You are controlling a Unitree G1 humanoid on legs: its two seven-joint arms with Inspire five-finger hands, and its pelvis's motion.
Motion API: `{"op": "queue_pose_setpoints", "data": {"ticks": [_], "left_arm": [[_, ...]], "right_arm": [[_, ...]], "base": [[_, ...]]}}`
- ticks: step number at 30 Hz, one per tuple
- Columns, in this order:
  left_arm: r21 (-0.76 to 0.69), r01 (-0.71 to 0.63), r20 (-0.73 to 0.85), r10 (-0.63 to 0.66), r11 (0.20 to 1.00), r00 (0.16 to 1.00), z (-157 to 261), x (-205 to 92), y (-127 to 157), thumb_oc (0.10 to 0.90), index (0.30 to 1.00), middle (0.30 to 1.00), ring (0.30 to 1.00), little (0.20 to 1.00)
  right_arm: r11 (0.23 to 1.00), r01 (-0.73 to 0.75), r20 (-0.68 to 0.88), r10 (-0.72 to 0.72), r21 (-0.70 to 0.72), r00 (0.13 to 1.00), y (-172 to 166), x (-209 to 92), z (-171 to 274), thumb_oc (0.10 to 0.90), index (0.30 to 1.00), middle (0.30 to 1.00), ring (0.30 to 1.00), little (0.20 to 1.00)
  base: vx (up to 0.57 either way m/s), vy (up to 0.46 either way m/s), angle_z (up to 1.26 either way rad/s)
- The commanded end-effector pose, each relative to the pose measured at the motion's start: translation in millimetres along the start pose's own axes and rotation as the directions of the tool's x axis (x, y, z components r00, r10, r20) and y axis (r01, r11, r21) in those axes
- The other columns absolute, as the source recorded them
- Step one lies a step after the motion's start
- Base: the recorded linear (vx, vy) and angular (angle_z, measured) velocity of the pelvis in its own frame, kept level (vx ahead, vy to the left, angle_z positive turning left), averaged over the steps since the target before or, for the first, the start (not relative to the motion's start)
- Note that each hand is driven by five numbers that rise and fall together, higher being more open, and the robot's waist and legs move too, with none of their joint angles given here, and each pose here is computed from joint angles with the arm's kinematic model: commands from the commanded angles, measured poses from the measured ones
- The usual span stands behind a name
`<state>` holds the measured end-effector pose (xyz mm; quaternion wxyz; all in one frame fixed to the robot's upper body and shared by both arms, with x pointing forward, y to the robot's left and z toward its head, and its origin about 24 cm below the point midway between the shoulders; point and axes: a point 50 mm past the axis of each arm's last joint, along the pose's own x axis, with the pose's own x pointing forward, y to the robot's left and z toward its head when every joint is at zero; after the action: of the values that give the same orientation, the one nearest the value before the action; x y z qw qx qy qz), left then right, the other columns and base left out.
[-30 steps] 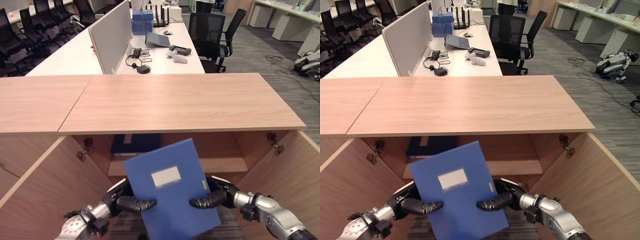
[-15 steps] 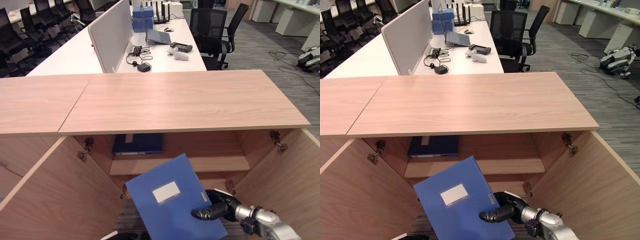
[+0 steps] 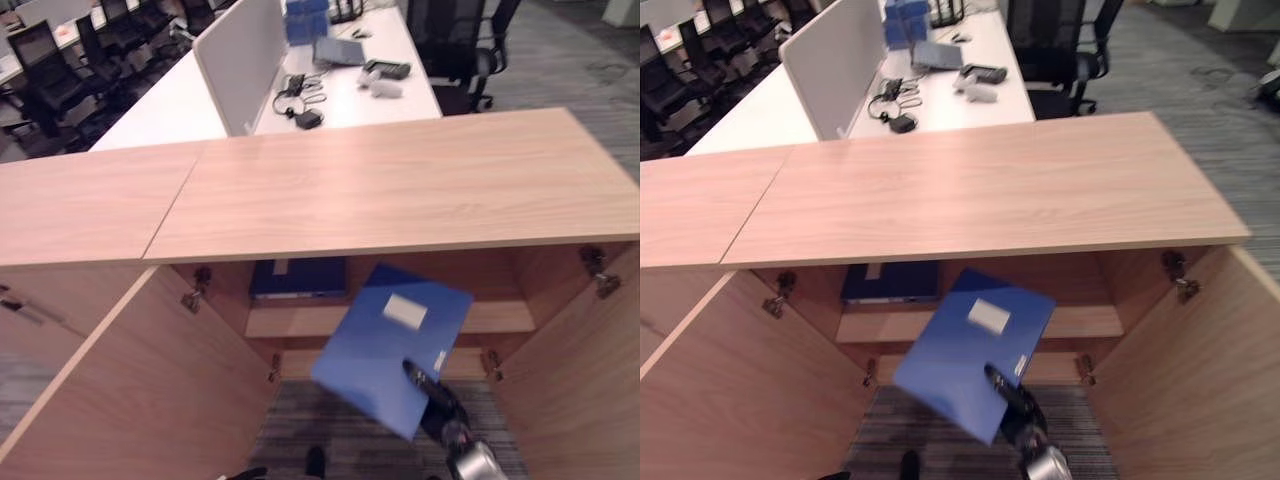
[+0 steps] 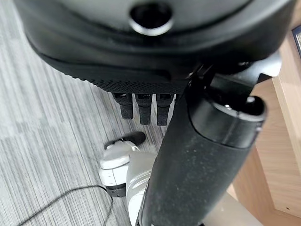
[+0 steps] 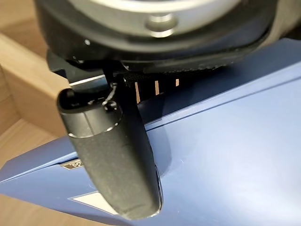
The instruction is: Put the empty folder in the office cabinet
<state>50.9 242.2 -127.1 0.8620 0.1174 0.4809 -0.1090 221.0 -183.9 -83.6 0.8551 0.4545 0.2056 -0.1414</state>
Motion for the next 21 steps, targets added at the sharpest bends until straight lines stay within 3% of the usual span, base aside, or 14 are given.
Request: {"op": "queue_pose_setpoints", "data": {"ticks": [1,7,9,15,21], "left_arm": [[0.033,-0.034,0.196,0.027,0.999,0.98,64.3,26.2,-4.0,0.8,0.9,0.9,0.9,0.9],[0.151,-0.023,0.291,-0.022,0.988,0.957,95.4,29.2,-4.2,0.8,0.9,0.9,0.9,0.9],[0.135,-0.021,0.298,-0.021,0.991,0.954,99.1,30.6,-4.4,0.8,0.9,0.9,0.9,0.9],[0.169,-0.039,0.336,-0.02,0.985,0.942,115.8,33.5,0.3,0.8,0.9,0.9,0.9,0.9],[0.172,-0.046,0.358,-0.019,0.984,0.933,125.5,32.5,7.6,0.8,0.9,0.9,0.9,0.9]], "right_arm": [[0.976,-0.141,0.377,0.07,0.164,0.924,76.6,34.2,78.5,0.4,0.3,0.3,0.3,0.3],[0.944,-0.194,0.584,0.001,0.267,0.811,117.4,43.5,175.8,0.4,0.3,0.3,0.3,0.3],[0.938,-0.212,0.61,0.001,0.274,0.792,124.4,41.8,190.0,0.4,0.3,0.3,0.3,0.3],[0.895,-0.356,0.776,0.016,0.27,0.631,186.2,9.1,284.6,0.4,0.3,0.3,0.3,0.3],[0.895,-0.36,0.828,-0.018,0.264,0.561,199.2,-19.9,334.9,0.4,0.3,0.3,0.3,0.3]], "base": [[-0.1,0.033,0.15],[-0.08,0.024,0.17],[-0.04,0.007,0.19],[-0.04,0.008,0.11],[-0.01,0.006,0.1]]}}
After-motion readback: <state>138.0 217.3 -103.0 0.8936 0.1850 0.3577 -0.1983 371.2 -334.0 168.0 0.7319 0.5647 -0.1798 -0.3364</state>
